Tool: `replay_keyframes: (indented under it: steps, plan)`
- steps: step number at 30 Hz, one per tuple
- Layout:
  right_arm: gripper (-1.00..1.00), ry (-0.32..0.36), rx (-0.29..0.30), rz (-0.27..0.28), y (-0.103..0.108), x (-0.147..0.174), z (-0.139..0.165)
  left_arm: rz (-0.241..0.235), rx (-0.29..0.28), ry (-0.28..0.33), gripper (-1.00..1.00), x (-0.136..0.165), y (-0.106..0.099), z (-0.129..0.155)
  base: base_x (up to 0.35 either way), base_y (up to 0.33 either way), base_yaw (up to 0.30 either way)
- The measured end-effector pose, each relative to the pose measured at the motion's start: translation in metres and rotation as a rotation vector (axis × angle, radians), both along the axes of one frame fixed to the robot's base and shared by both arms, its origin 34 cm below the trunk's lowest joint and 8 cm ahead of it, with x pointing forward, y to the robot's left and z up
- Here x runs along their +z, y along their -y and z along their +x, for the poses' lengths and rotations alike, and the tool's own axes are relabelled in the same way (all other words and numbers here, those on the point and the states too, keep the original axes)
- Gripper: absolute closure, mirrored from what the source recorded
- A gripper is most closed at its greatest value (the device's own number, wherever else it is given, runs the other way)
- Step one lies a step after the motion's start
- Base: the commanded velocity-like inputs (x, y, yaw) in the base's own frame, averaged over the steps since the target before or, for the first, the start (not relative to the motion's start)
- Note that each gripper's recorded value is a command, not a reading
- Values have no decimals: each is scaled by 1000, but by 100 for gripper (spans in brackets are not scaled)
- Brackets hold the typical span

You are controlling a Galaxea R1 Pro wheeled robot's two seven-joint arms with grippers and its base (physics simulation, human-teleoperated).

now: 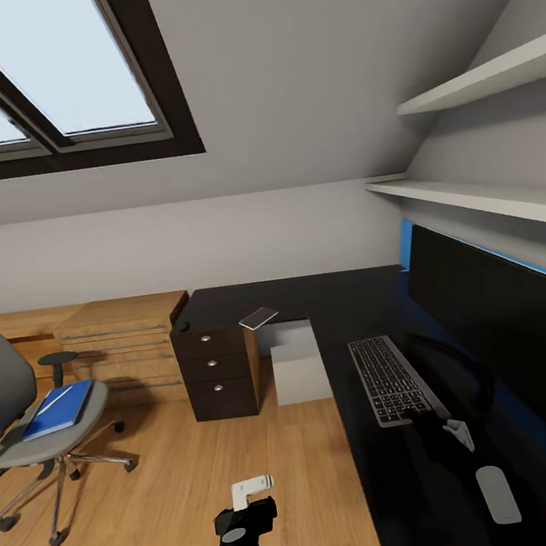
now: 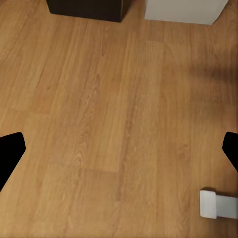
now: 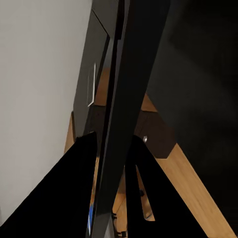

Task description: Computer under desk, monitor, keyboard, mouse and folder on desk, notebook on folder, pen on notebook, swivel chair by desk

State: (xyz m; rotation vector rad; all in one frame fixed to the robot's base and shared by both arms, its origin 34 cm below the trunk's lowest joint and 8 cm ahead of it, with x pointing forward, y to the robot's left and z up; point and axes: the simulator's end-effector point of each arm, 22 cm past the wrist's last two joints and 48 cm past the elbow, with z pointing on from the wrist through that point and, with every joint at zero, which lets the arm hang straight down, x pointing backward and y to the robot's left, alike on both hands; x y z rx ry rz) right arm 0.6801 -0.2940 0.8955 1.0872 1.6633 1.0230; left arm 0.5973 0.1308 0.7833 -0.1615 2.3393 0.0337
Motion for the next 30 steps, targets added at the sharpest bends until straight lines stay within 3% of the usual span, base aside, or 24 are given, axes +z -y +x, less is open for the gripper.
replay_keyframes:
  steps: [30]
  plan:
    - [100, -2, 1, -1, 0, -1, 0, 2, 1, -3, -100, -1, -1, -1, 51, -6, 0]
